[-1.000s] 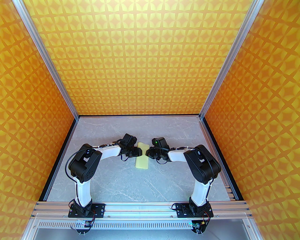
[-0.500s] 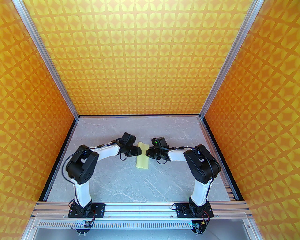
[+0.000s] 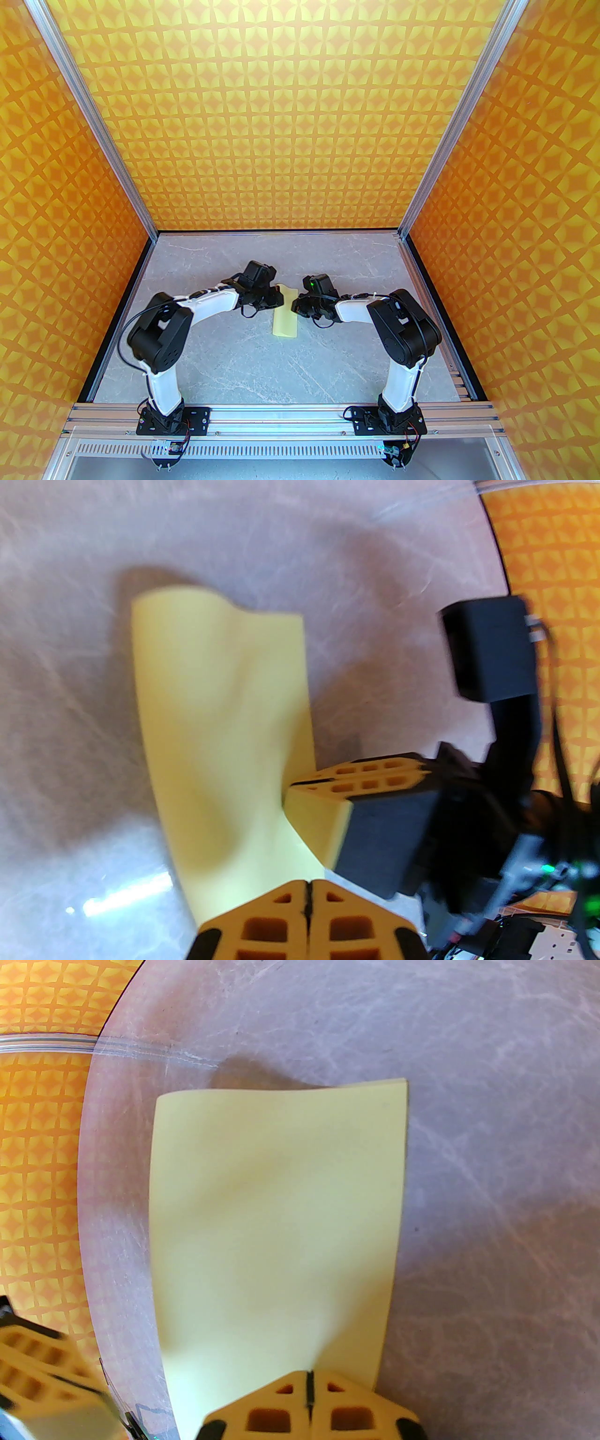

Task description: Fold a paper plane with a square sheet of paper (fold left side to right side)

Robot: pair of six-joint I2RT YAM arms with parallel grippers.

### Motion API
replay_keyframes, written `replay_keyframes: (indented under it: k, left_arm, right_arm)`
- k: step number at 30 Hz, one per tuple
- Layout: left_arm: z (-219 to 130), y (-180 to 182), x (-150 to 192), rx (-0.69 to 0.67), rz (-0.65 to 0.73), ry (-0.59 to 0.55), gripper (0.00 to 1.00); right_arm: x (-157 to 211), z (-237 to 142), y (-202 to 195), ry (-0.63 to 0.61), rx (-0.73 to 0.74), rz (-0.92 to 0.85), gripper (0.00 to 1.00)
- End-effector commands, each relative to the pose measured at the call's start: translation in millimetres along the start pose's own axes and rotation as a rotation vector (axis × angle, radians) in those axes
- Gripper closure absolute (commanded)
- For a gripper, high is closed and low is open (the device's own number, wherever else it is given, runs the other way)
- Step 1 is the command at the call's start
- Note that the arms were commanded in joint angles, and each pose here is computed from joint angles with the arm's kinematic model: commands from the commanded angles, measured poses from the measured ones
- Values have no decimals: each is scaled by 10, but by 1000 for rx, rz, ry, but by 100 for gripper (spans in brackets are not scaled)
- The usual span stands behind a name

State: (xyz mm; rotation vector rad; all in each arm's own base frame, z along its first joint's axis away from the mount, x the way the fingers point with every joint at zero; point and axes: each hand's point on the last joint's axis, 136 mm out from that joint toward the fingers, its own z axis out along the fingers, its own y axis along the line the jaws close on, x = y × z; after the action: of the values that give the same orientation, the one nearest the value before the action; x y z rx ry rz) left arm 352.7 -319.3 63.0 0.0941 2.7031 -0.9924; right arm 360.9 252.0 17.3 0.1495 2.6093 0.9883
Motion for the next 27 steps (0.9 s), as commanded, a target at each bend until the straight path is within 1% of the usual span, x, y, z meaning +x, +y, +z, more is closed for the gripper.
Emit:
replay_keyframes:
  k: [1, 8, 16, 27]
  left_arm:
    - [62, -58, -58, 15, -11, 13, 100]
    - [136, 202, 14, -89, -13, 43, 100]
    - [149, 464, 116, -160, -19, 65, 100]
    - [230, 682, 272, -199, -36, 99, 100]
  right_arm:
    - [146, 37, -234, 46, 91, 21, 100]
    - [156, 38, -246, 47, 98, 20, 100]
    - [156, 39, -270, 48, 107, 21, 100]
    - [153, 40, -264, 48, 105, 21, 100]
